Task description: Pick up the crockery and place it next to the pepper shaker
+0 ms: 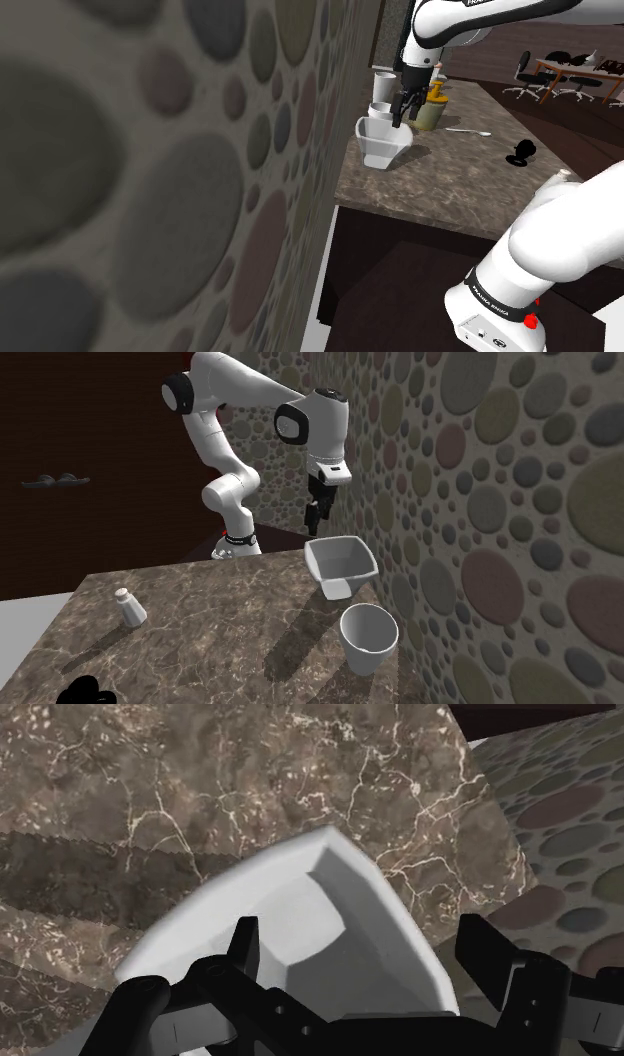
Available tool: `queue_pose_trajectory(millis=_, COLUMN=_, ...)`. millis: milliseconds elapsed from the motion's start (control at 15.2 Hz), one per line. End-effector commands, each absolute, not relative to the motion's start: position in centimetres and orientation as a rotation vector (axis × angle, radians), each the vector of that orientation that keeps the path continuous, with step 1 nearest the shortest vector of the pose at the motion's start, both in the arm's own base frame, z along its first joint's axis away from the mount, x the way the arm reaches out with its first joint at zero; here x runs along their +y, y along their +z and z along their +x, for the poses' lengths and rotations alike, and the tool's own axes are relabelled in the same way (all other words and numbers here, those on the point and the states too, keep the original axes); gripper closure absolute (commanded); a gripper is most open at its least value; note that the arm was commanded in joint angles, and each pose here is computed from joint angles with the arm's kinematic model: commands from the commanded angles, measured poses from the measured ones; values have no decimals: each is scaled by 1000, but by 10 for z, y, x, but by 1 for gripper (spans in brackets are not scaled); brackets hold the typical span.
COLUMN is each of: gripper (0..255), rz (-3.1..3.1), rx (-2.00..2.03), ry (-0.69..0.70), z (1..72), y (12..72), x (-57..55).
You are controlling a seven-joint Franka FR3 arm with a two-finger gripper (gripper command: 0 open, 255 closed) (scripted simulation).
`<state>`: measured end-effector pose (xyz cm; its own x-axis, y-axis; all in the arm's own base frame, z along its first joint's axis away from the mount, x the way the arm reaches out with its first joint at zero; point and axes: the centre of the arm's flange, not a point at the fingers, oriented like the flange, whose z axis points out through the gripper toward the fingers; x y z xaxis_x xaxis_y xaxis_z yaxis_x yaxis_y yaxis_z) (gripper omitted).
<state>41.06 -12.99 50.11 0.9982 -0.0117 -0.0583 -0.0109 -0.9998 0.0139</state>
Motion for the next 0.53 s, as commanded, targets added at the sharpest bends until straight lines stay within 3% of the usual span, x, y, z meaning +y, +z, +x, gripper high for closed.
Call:
queue_pose_trajectory(millis=0, gripper=0, rz=3115, rx=-24, ry=-71, z=431, y=493, x=-143)
queue_pose_trajectory(millis=462, gripper=0, rz=3079, rx=-50, ry=-6, z=494, y=471, x=-193)
